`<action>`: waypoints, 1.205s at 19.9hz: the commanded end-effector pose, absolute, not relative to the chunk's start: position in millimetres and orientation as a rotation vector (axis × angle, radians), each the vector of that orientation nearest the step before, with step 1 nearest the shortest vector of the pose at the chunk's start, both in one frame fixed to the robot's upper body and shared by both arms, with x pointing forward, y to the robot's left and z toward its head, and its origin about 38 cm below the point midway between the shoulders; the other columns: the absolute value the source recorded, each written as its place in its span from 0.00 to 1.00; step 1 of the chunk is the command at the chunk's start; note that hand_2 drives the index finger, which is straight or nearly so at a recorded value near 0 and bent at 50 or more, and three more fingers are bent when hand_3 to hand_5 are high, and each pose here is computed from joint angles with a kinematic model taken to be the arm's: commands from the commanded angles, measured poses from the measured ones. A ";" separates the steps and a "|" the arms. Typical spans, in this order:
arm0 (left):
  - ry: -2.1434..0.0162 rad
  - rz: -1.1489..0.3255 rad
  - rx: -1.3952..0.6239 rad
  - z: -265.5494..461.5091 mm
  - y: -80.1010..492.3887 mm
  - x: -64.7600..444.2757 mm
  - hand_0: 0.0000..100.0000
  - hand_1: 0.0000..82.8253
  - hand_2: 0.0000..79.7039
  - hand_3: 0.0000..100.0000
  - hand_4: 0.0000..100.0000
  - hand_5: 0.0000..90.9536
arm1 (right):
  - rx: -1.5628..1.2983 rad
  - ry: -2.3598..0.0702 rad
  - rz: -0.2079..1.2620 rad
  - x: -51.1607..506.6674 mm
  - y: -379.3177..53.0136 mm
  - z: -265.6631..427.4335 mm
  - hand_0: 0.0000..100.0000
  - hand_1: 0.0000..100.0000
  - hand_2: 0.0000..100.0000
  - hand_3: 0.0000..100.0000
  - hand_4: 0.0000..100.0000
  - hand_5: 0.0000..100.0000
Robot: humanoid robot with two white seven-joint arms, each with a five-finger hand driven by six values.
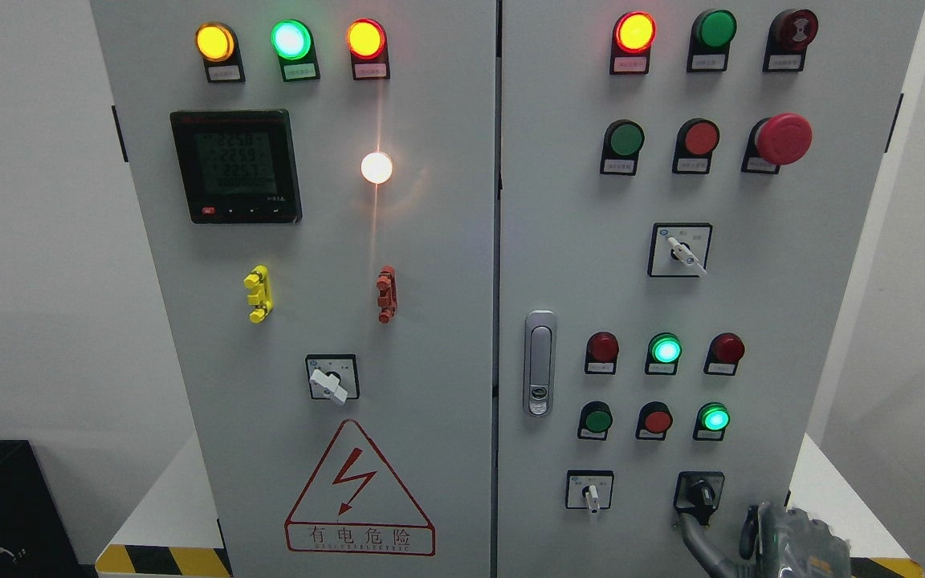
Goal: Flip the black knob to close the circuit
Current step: 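Raise the right hand up toward the black rotary knob, then grip the black knob with the right hand and twist it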
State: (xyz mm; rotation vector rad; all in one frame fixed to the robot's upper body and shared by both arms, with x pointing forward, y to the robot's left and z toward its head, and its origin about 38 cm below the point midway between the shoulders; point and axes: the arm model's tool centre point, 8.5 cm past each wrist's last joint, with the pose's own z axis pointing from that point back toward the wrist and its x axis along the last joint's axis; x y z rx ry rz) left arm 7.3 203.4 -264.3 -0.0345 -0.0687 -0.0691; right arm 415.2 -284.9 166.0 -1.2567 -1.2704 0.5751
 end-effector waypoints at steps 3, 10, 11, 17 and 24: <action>-0.071 -0.067 -0.038 -264.7 202.2 1.4 0.12 0.67 0.00 0.00 0.00 0.00 | -1.257 -1.239 0.553 413.8 -297.4 161.7 0.00 0.10 0.86 0.98 0.87 0.95; -0.071 -0.068 -0.038 -264.7 202.1 1.4 0.12 0.67 0.00 0.00 0.00 0.00 | -1.259 -1.236 0.547 414.7 -301.1 162.9 0.00 0.10 0.85 0.98 0.86 0.94; -0.071 -0.067 -0.038 -264.7 202.2 1.4 0.12 0.67 0.00 0.00 0.00 0.00 | -1.261 -1.235 0.540 414.8 -302.7 163.8 0.00 0.10 0.85 0.98 0.86 0.94; -0.070 -0.068 -0.036 -264.7 203.1 1.4 0.12 0.67 0.00 0.00 0.00 0.00 | -1.263 -1.244 0.534 416.6 -304.4 167.2 0.00 0.10 0.85 0.97 0.86 0.94; -0.071 -0.067 -0.038 -264.7 202.2 1.4 0.12 0.67 0.00 0.00 0.00 0.00 | -1.267 -1.242 0.525 416.8 -308.4 168.9 0.00 0.09 0.85 0.97 0.86 0.94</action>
